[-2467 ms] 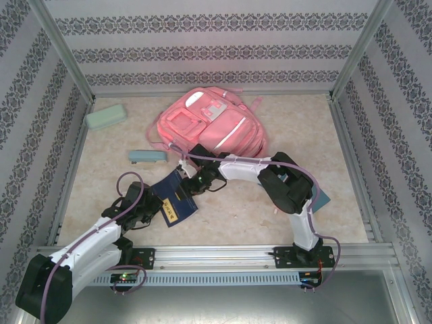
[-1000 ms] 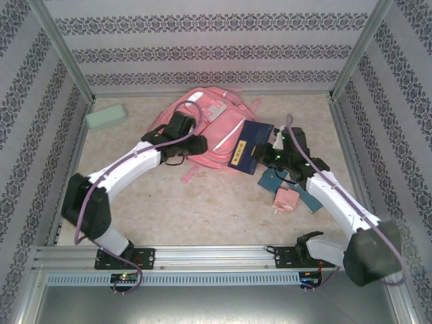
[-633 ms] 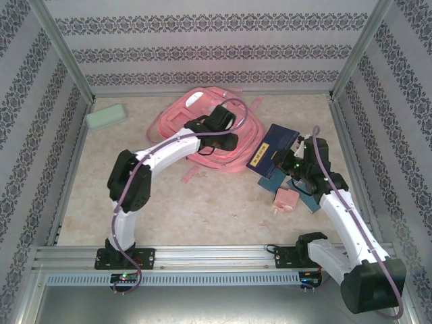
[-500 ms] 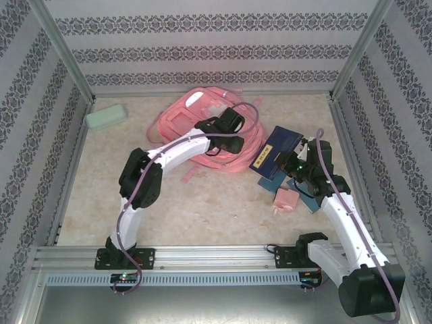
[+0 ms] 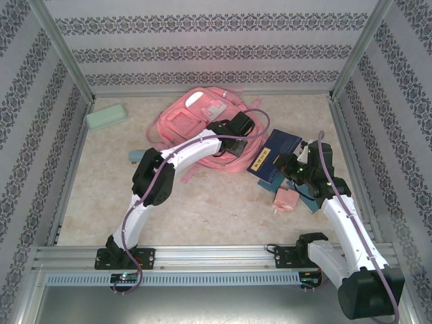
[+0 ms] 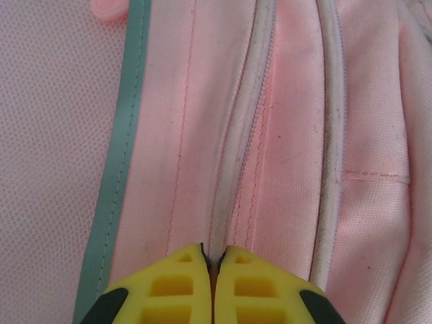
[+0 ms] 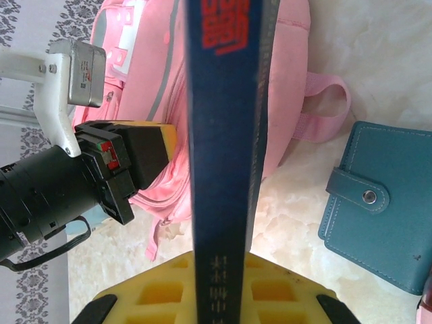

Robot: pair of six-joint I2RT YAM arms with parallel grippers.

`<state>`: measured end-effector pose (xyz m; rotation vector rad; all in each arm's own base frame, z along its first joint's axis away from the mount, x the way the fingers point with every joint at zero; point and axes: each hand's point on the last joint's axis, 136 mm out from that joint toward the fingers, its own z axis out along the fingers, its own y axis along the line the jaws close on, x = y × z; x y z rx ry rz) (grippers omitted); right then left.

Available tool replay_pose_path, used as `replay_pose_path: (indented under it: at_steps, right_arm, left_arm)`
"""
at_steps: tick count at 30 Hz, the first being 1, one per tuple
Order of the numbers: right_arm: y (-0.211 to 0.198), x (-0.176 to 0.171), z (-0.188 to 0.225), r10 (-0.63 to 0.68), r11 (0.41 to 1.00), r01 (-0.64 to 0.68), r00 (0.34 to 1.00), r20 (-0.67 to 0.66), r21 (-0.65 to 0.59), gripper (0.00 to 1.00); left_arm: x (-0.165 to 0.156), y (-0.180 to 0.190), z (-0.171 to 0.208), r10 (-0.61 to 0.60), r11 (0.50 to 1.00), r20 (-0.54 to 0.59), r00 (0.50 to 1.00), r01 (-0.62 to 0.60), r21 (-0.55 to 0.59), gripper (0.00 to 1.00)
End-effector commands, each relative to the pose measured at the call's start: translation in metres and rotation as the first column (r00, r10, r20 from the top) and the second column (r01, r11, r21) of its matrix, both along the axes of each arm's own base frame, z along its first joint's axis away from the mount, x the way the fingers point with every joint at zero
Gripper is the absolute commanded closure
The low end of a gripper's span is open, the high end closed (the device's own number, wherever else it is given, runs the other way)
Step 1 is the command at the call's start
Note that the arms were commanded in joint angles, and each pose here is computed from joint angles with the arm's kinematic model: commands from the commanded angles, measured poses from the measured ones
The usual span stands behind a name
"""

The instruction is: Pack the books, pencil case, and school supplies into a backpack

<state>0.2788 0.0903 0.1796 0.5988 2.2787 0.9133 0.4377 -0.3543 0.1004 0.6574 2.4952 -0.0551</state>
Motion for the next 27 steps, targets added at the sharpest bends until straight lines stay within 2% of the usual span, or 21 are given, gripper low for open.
replay_pose_path:
  at_steps: [1, 7, 17, 21, 24, 27]
  right_arm:
    - [0.002, 0.008, 0.014, 0.008, 1.0, -0.01, 0.998, 0.058, 0.023, 1.0]
    - [0.006, 0.016, 0.017, 0.027, 0.999, -0.029, 0.997, 0.066, 0.035, 1.0]
    - [0.018, 0.042, 0.047, 0.059, 0.992, -0.073, 0.989, 0.134, 0.106, 1.0]
    - [0.029, 0.061, 0.055, 0.067, 0.975, -0.098, 0.986, 0.154, 0.198, 1.0]
    - [0.04, 0.083, 0.062, 0.059, 0.94, -0.125, 0.976, 0.208, 0.318, 1.0]
    - [0.049, 0.105, 0.061, 0.051, 0.921, -0.134, 0.972, 0.227, 0.367, 1.0]
  left_arm:
    - [0.005, 0.014, 0.057, 0.072, 0.997, 0.083, 0.994, -0.069, -0.035, 1.0]
    - [0.005, 0.019, 0.128, 0.134, 0.981, 0.15, 0.979, -0.11, -0.162, 1.0]
    - [0.008, 0.03, 0.212, 0.215, 0.918, 0.179, 0.96, -0.136, -0.372, 1.0]
    - [0.01, 0.035, 0.232, 0.236, 0.887, 0.174, 0.956, -0.14, -0.44, 1.0]
    - [0.012, 0.036, 0.236, 0.239, 0.869, 0.154, 0.959, -0.141, -0.474, 1.0]
    - [0.012, 0.036, 0.236, 0.238, 0.859, 0.137, 0.962, -0.142, -0.493, 1.0]
